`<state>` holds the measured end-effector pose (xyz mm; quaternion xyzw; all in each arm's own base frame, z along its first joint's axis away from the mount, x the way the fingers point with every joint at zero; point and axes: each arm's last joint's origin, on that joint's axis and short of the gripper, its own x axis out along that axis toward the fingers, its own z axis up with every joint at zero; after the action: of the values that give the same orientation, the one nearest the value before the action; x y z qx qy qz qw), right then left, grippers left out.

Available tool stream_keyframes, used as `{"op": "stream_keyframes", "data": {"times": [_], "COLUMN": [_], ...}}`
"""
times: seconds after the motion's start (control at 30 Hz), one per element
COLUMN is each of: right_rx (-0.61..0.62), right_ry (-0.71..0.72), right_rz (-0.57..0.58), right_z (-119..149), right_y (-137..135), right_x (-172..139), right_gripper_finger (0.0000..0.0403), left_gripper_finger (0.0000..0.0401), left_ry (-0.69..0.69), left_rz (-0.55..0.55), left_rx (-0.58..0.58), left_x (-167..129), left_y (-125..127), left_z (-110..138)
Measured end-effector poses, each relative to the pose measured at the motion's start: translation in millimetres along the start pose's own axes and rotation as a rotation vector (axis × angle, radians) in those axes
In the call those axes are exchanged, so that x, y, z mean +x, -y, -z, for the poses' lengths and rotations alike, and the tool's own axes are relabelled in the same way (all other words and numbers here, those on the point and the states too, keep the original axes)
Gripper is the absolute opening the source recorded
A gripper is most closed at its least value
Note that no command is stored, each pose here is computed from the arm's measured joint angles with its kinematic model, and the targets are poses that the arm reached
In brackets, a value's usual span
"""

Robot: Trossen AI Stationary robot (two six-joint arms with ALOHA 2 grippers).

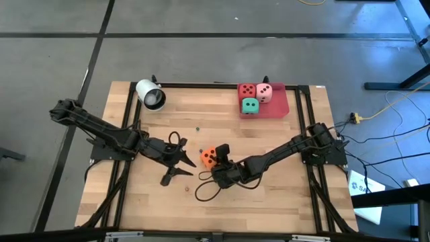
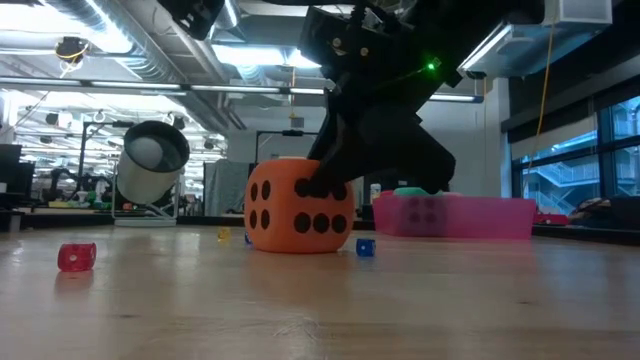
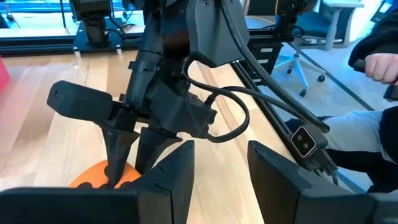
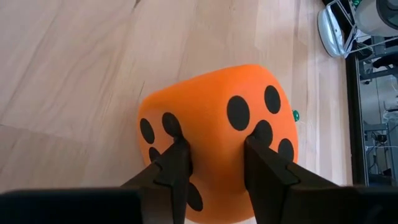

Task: Pick & Place Dice
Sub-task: Put the large orange dice into the red bin

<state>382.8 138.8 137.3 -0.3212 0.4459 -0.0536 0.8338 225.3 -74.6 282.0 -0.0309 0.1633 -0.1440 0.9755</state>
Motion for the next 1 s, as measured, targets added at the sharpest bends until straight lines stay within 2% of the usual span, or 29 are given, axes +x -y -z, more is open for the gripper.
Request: {"op": "stream_keyframes", "data": {"times": [0.33,0.43,0.8,1.0], "right_rx": [-0.013,-0.018,-0.014,-0.026], "right_ry": [0.021,0.024,0.029,0.014], "right_rz": [-0.006,-0.009,-0.015,0.01], "right_z": [-2.3,-2.5,-2.7,-1.5], "right_y": [2.4,3.6,12.8,13.6], "right_x": [-8.4,-10.1,-24.6,-25.9], "right_gripper_finger": [0.011,0.009,0.0079,0.0045], "left_gripper_finger": [0.0143,0.0143,0.0143,0.0143], "left_ry": [-0.02,-0.021,-0.025,-0.029], "left_rz": [-0.004,-0.004,-0.004,-0.005], "left_rx": [-0.004,-0.005,-0.011,-0.01], "left_x": [0.0,0.1,0.1,0.1], "left_y": [-0.3,-0.3,-0.3,-0.4], "left_z": [2.0,2.1,2.5,2.9]}}
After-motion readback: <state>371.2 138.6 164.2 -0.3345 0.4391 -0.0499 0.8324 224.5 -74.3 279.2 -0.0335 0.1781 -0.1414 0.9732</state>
